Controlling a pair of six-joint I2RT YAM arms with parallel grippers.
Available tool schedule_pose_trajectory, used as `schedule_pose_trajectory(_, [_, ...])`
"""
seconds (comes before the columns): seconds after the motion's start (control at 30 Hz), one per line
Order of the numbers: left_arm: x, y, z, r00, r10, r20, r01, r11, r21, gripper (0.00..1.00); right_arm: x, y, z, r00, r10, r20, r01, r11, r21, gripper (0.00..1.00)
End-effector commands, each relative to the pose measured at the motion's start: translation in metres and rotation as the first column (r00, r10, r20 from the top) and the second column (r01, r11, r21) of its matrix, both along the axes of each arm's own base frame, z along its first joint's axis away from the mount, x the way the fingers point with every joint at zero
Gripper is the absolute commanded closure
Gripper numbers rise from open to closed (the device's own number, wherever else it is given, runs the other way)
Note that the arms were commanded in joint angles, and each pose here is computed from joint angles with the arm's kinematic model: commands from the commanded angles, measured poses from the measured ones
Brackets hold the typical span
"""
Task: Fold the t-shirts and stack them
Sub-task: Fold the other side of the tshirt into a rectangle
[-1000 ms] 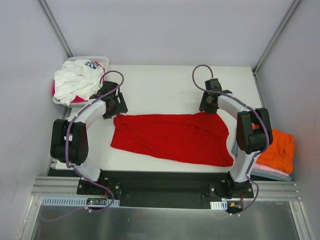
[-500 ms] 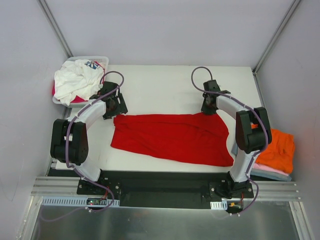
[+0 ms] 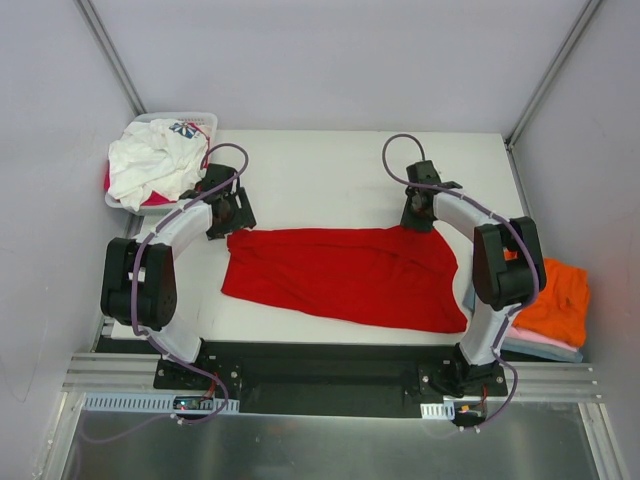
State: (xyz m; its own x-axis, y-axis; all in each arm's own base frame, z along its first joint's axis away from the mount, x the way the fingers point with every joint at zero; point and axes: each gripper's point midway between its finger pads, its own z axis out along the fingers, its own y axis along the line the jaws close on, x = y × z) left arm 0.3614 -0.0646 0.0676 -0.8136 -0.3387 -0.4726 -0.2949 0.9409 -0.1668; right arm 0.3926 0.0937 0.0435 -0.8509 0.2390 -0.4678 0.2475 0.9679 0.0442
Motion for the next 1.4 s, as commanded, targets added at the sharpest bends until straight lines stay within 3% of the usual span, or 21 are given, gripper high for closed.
schedule_pose_trajectory(0.0, [0.001,-0.004,0.012,0.999,-0.024,0.041,0.024,1.000,0.000,0.24,-0.002,0.002,0.006,1.000,0.003,0.010,-0.003,1.000,-0.002,0.66])
schedule_pose_trajectory(0.1, [0.001,-0.004,0.011,0.999,-0.025,0.038,0.025,1.000,0.001,0.24,-0.002,0.003,0.003,1.000,0.005,0.002,-0.005,1.000,-0.003,0.79])
schedule_pose_trajectory(0.13, [0.002,-0.004,0.011,0.999,-0.025,0.038,0.025,1.000,0.001,0.24,-0.002,0.003,0.003,1.000,0.006,0.002,-0.006,1.000,-0.002,0.88])
schedule_pose_trajectory(0.23, [0.001,-0.004,0.009,0.999,-0.027,0.034,0.027,1.000,0.004,0.24,-0.002,0.001,0.006,1.000,0.002,0.011,-0.002,1.000,-0.011,0.99])
schedule_pose_trajectory(0.5, [0.006,-0.004,0.015,0.998,-0.032,0.049,0.032,0.999,0.006,0.24,-0.032,-0.001,0.034,0.999,0.016,0.035,-0.016,1.000,-0.005,0.99])
schedule_pose_trajectory(0.67, [0.016,-0.007,0.024,0.996,-0.039,0.074,0.039,0.999,0.002,0.24,-0.085,0.017,0.051,0.995,0.077,0.056,-0.077,0.997,-0.009,0.99])
schedule_pose_trajectory(0.87, [0.027,-0.011,0.032,0.994,-0.050,0.097,0.050,0.999,-0.007,0.23,-0.159,0.048,0.025,0.987,0.157,-0.011,-0.158,0.987,-0.024,0.99])
schedule_pose_trajectory(0.93, [0.030,-0.012,0.034,0.993,-0.054,0.101,0.055,0.998,-0.006,0.23,-0.186,0.055,0.014,0.979,0.201,-0.043,-0.203,0.979,-0.037,0.90])
schedule_pose_trajectory(1.0, [0.032,-0.012,0.033,0.993,-0.058,0.100,0.059,0.998,-0.007,0.23,-0.197,0.057,0.016,0.982,0.187,-0.026,-0.187,0.982,-0.037,0.61])
schedule_pose_trajectory(1.1, [0.033,-0.015,0.032,0.993,-0.070,0.098,0.071,0.997,-0.006,0.22,-0.204,0.053,0.025,0.984,0.176,0.021,-0.174,0.982,-0.069,0.42])
schedule_pose_trajectory(1.27, [0.028,-0.017,0.034,0.992,-0.068,0.103,0.069,0.998,-0.006,0.21,-0.177,0.073,0.059,0.952,0.276,0.135,-0.268,0.960,-0.076,0.39])
schedule_pose_trajectory(1.37, [0.018,-0.011,0.034,0.993,-0.048,0.104,0.047,0.999,0.008,0.21,-0.160,0.110,0.074,0.892,0.419,0.170,-0.412,0.908,-0.073,0.39])
